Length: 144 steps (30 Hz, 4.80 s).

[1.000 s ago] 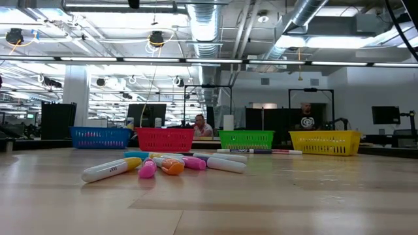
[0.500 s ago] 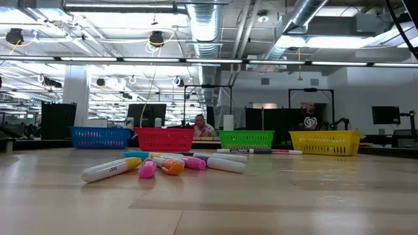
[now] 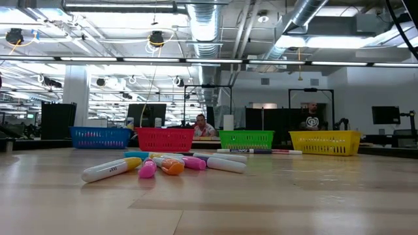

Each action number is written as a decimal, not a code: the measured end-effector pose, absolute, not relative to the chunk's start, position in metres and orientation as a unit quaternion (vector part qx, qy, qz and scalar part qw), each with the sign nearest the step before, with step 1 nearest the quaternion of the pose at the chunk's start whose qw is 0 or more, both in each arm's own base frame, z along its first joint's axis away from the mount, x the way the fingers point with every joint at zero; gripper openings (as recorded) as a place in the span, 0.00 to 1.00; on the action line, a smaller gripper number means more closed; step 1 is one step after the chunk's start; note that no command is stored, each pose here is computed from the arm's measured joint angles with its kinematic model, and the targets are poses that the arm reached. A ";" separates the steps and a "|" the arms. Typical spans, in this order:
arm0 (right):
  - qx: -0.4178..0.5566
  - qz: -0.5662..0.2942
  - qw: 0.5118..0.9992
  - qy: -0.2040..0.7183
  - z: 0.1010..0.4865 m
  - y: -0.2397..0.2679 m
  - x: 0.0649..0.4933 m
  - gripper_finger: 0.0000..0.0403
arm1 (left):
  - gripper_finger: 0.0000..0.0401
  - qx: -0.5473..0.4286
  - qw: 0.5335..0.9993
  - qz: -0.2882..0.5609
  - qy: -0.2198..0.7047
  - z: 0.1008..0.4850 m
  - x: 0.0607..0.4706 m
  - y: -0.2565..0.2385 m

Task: Pick & Place Markers
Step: Put the large blue highlighter pen into the blue bin, then put the small green marker pen into the red bin

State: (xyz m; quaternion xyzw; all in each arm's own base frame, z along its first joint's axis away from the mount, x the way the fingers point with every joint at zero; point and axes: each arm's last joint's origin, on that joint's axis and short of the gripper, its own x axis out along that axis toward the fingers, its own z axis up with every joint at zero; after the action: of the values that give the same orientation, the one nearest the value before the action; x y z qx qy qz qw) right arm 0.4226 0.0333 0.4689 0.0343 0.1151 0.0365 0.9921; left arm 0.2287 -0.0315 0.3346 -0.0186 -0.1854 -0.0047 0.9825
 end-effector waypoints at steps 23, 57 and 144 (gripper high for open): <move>0.033 0.034 0.992 0.117 0.469 0.033 0.423 0.17 | 0.17 -0.026 0.976 -0.002 -0.216 0.337 0.231 -0.032; 0.034 -0.048 0.991 0.121 0.516 0.021 0.349 0.59 | 0.19 -0.040 0.985 0.093 -0.141 0.334 0.218 -0.025; -0.037 -0.152 0.914 0.374 0.498 -0.002 0.265 0.59 | 0.35 -0.155 0.910 0.355 0.150 0.287 0.155 0.059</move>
State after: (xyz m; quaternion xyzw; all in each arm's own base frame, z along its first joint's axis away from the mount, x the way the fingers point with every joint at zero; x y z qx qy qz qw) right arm 0.2647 -0.0022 0.4980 -0.0367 0.3744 -0.1522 0.9140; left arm 0.1554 0.0588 0.2868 -0.1545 0.1499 0.3547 0.9099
